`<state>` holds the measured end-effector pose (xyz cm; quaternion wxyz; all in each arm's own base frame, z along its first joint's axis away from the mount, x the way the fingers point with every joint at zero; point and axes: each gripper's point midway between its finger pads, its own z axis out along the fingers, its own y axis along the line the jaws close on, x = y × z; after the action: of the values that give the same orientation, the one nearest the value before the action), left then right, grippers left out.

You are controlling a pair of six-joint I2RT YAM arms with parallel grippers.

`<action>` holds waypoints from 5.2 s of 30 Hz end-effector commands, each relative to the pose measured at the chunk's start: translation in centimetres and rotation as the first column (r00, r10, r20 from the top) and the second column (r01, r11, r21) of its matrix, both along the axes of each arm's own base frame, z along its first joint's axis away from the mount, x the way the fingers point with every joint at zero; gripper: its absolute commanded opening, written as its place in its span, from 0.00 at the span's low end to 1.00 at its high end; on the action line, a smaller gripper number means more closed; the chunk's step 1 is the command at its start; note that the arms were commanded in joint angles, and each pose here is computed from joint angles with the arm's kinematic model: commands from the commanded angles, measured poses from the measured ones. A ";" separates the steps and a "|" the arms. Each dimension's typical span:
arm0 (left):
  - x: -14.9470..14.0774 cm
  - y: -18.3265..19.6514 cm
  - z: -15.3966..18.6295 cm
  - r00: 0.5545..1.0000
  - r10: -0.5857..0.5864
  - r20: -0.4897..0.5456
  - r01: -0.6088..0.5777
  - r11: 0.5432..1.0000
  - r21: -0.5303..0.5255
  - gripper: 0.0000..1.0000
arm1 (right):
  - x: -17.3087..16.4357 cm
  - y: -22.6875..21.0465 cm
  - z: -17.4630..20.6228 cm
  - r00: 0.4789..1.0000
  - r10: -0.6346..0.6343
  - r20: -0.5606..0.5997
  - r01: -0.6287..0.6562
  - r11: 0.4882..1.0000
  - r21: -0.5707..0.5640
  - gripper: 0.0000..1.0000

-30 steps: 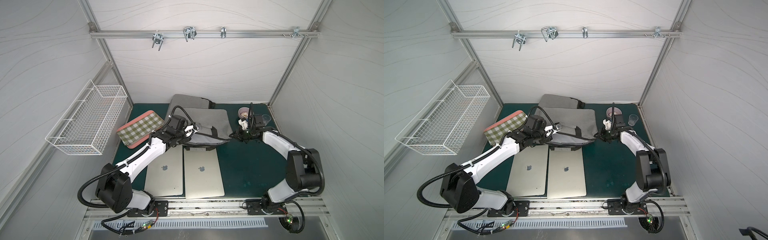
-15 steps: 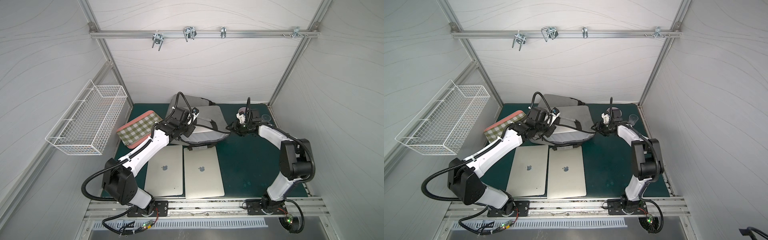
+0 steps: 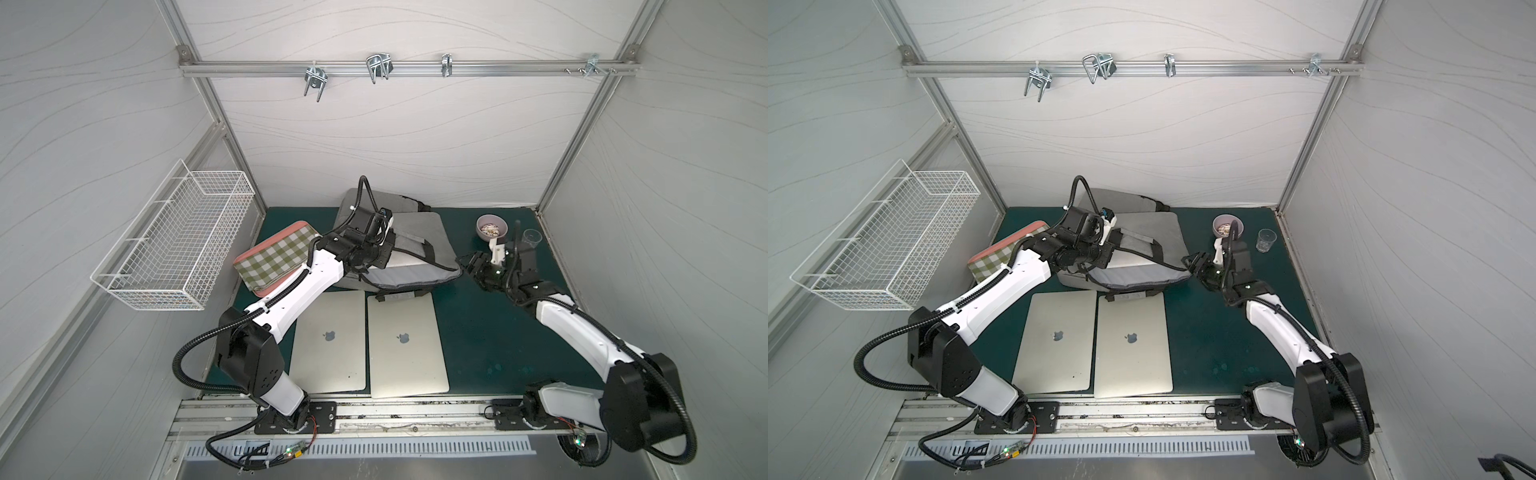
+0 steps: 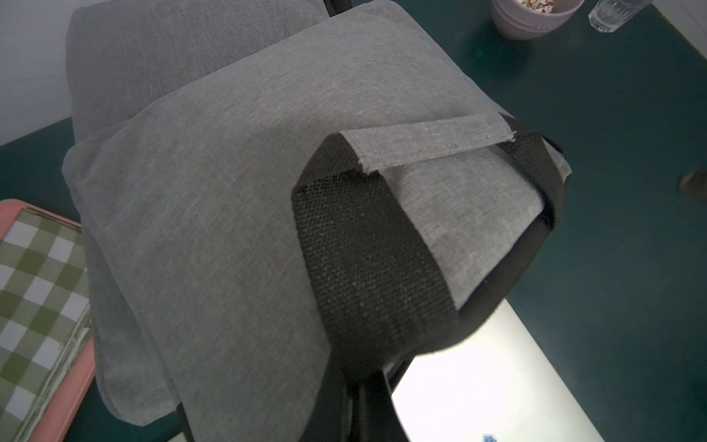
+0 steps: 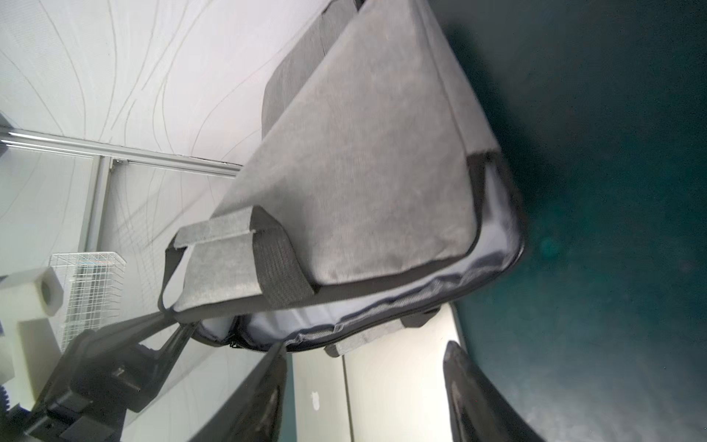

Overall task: Open the zippered laptop bag and take out the laptop
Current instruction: Open the bag flap on the zippered laptop bag, then take out the laptop from the zippered laptop bag, then adjust the zippered laptop bag.

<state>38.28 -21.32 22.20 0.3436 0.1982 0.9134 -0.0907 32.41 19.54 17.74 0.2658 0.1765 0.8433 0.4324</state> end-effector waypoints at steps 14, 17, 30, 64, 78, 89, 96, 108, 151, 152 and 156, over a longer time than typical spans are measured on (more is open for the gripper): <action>-2.1 -3.6 2.3 0.978 -0.049 -0.200 0.002 0.973 -0.229 0.00 | 3.6 9.3 -3.8 0.988 -0.150 -0.031 0.153 0.952 0.265 0.56; -2.6 -3.7 1.9 0.973 -0.075 -0.218 0.026 0.975 -0.221 0.00 | 4.8 10.6 -5.3 0.985 -0.160 -0.064 0.172 0.943 0.285 0.54; -3.3 -4.7 1.2 0.954 -0.194 -0.227 0.148 0.967 -0.206 0.00 | 8.1 15.7 -8.7 0.981 -0.154 -0.121 0.191 0.887 0.420 0.53; -3.8 -3.2 -2.1 0.933 -0.231 -0.276 0.215 0.973 -0.087 0.00 | 10.7 16.6 -2.8 0.988 -0.038 0.151 -0.057 0.816 0.575 0.00; -1.3 -4.1 -4.5 0.952 -0.147 -0.269 0.131 0.989 -0.074 0.00 | 1.1 15.9 0.7 0.986 0.045 0.159 -0.124 0.837 0.533 0.00; -0.3 -4.4 -4.1 0.961 -0.084 -0.265 0.061 0.994 -0.096 0.00 | -4.0 12.7 0.5 0.993 0.024 0.113 -0.077 0.869 0.488 0.00; 0.2 -3.6 -4.0 0.966 -0.040 -0.255 0.024 0.998 -0.064 0.00 | -7.3 7.7 1.7 0.979 0.115 0.167 -0.165 0.928 0.333 0.00; -0.4 -4.7 -4.1 0.955 -0.083 -0.286 0.051 0.992 -0.117 0.26 | -10.9 -1.6 6.2 0.943 0.247 0.224 -0.296 0.930 0.220 0.00; 14.6 16.8 -6.2 0.957 0.213 -0.198 -0.160 0.954 0.253 0.74 | -9.3 -2.3 8.6 0.910 0.349 0.223 -0.385 0.911 0.146 0.00; 14.7 16.8 -6.1 0.958 0.211 -0.192 -0.160 0.954 0.253 0.74 | -9.3 -2.2 8.4 0.909 0.352 0.223 -0.388 0.910 0.149 0.00; 14.2 15.8 -7.2 0.952 0.174 -0.251 -0.130 0.975 0.182 0.73 | -9.1 -2.0 8.0 0.910 0.355 0.213 -0.389 0.909 0.151 0.00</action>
<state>51.91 -5.38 15.43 0.2085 0.1278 0.9696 -0.0014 22.86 16.62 21.56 0.1772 0.0698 0.8245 0.5329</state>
